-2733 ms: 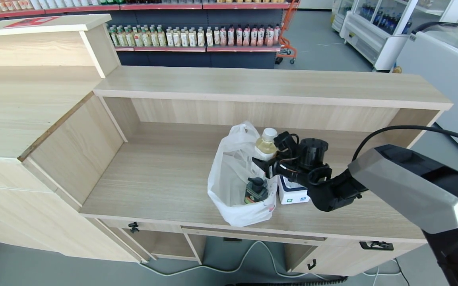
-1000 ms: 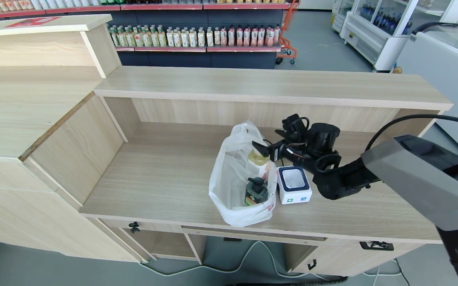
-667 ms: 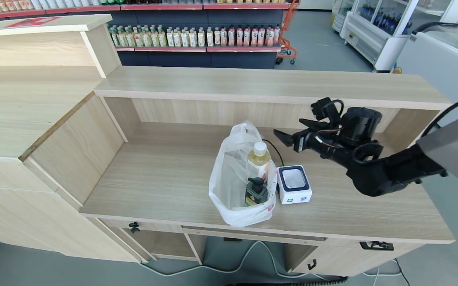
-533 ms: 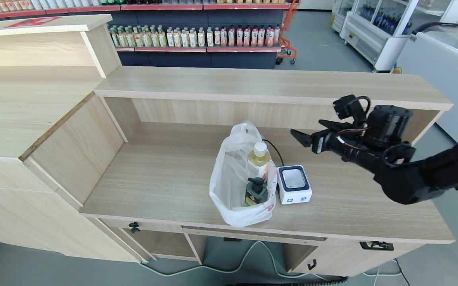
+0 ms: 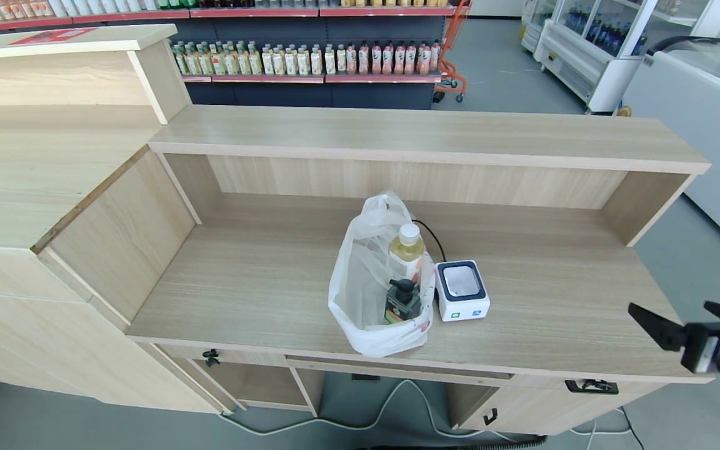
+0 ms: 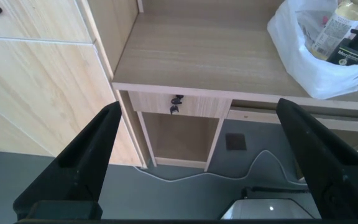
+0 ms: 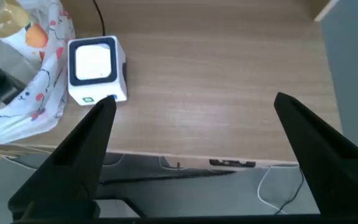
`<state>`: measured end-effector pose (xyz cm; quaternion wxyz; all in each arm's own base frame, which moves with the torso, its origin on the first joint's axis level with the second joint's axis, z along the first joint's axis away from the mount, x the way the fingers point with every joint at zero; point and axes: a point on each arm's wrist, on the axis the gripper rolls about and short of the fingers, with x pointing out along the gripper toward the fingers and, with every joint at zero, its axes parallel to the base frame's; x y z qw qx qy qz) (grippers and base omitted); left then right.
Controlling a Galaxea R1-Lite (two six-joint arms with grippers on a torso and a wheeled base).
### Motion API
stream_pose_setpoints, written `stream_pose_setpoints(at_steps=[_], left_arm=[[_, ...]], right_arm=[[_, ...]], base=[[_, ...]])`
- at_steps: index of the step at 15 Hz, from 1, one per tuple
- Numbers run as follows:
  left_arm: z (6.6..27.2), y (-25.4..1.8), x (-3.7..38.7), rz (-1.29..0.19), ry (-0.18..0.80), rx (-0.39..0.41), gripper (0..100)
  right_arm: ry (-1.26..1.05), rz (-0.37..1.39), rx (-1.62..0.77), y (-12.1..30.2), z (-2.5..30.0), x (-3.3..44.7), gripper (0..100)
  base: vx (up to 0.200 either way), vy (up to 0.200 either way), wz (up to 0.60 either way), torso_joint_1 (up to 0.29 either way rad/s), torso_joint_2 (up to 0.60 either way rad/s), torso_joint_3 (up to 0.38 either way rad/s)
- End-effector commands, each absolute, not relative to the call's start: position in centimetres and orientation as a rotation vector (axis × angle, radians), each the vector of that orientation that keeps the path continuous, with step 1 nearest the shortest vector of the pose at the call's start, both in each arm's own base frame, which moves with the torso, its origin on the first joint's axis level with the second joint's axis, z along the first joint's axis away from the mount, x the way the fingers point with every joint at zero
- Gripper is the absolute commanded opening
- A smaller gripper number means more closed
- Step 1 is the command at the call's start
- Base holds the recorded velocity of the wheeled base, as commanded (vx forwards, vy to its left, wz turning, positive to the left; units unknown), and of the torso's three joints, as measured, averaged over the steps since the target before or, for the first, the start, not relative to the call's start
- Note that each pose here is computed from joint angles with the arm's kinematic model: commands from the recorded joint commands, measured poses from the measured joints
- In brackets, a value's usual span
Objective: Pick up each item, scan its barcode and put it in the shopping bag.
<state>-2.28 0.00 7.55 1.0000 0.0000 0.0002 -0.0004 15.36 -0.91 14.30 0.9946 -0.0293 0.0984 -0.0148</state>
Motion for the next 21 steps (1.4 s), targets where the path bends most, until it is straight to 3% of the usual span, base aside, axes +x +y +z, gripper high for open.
stream_pose_setpoints(at_steps=[1,7,9,13,21], left_arm=[[7.6,0.0,-2.3,-0.002,0.002,-0.002,100],[7.6,0.0,-2.3,0.0,0.002,-0.002,100],[7.6,0.0,-2.3,-0.002,0.002,-0.002,100],[7.6,0.0,-2.3,-0.002,0.002,-0.002,100],[7.6,0.0,-2.3,0.0,0.002,-0.002,100]], right_arm=[[0.153,-0.098,-0.055,-1.0,13.0,8.8,100],[0.096,-0.122,-0.066,-0.2,10.9,1.7,100],[0.039,-0.106,-0.07,0.1,8.8,-1.1,100],[0.132,-0.175,-0.067,-0.2,7.4,-1.6,100],[0.048,-0.123,-0.011,-0.3,7.1,-2.3,100]], base=[[0.0,0.0,0.0,0.0,0.0,0.0],[0.0,0.0,0.0,0.0,0.0,0.0],[0.0,0.0,0.0,0.0,0.0,0.0],[0.0,0.0,0.0,0.0,0.0,0.0],[0.0,0.0,0.0,0.0,0.0,0.0]])
